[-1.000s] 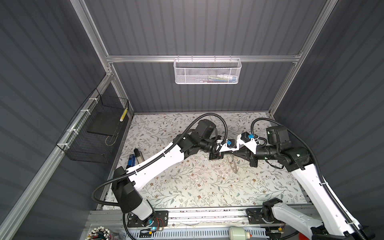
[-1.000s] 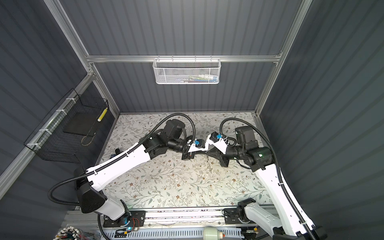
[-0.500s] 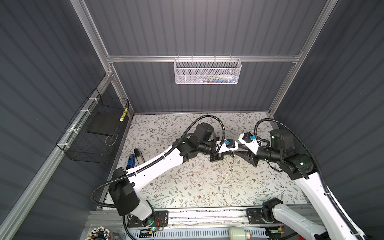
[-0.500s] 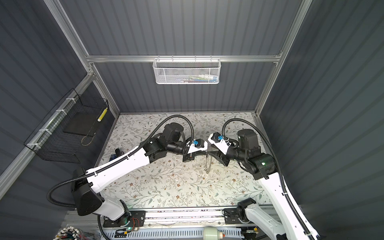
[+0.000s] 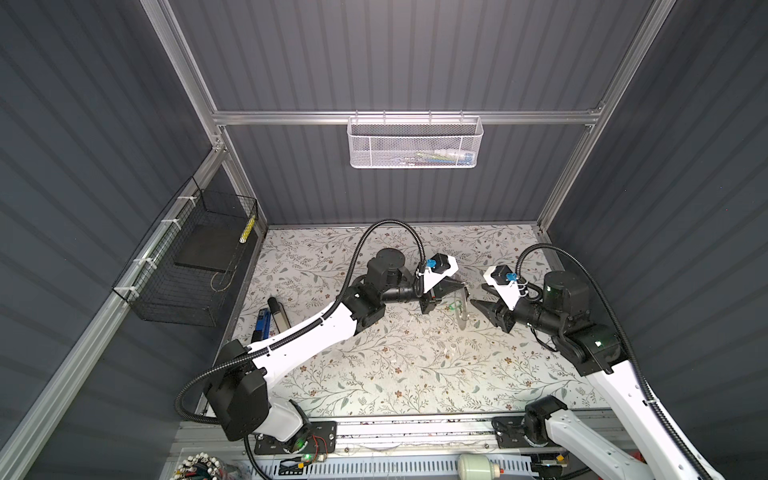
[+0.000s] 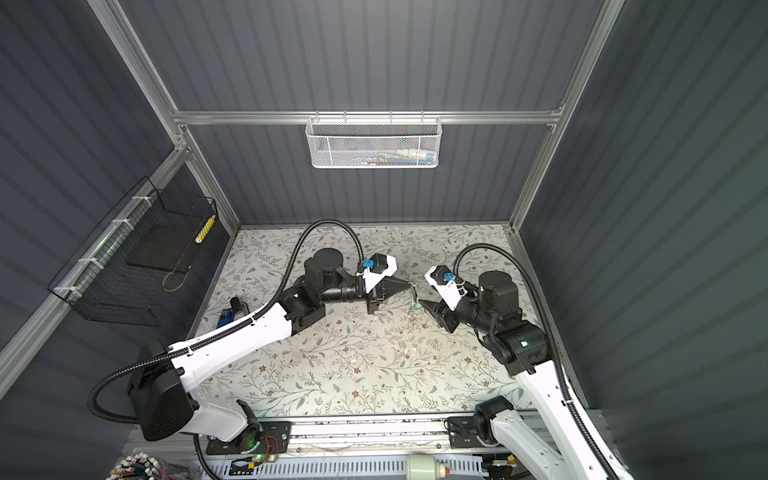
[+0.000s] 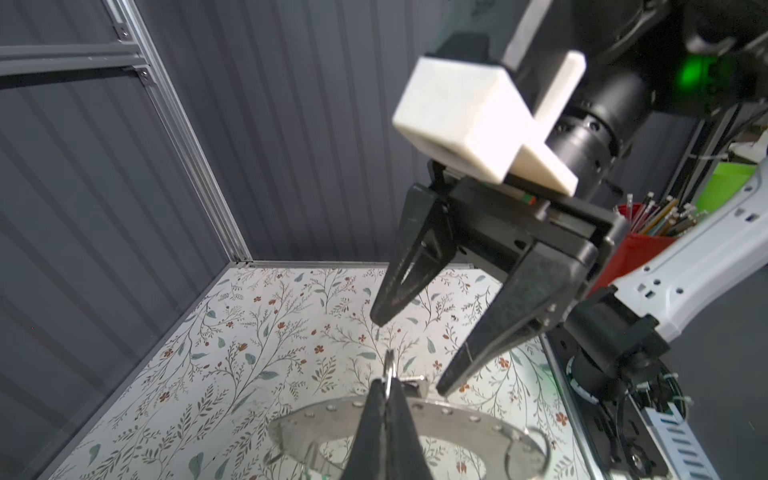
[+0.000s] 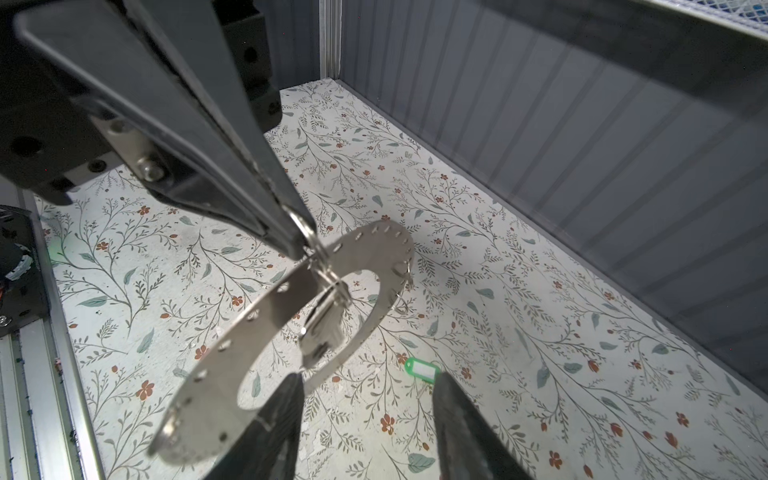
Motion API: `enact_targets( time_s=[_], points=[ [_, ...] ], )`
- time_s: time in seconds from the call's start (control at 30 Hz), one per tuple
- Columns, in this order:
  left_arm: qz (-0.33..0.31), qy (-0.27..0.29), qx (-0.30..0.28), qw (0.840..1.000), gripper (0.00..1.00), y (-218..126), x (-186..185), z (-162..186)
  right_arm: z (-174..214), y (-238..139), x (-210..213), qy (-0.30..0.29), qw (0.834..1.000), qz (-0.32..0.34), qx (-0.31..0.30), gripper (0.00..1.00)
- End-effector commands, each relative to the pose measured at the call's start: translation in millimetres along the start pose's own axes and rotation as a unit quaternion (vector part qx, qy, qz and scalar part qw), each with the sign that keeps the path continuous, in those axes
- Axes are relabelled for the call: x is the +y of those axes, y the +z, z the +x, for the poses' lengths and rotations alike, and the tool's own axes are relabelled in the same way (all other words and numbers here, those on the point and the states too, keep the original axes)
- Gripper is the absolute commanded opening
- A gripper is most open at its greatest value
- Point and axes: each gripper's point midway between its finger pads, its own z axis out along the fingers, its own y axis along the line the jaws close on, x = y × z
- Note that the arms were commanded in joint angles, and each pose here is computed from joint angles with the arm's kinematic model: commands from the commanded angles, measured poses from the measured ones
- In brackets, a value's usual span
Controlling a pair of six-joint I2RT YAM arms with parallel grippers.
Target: Put the keys on the keyring
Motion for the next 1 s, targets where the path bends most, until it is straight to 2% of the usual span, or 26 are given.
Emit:
enact_targets(
  time_s=[0.0, 0.27, 0.57, 0.97],
  points=[
    [-0.015, -0.007, -0.085, 0.996, 0.00, -10, 8, -45, -21, 1, 1, -0.006, 0.999, -0.013, -0.044, 0.52],
    [-0.020, -0.019, -0.111, 0.993, 0.00, -11, 11, -53, -47, 11, -5, -0.012, 0.996, -0.022, -0.084, 0.49],
    [-0.017, -0.030, -0.113, 0.993, 0.00, -8, 12, -49, -69, 8, -5, -0.021, 0.991, -0.026, -0.133, 0.46],
    [-0.031, -0.039, -0.118, 0.992, 0.00, -7, 18, -49, -69, 14, -7, -0.014, 0.991, -0.017, -0.131, 0.48]
  ],
)
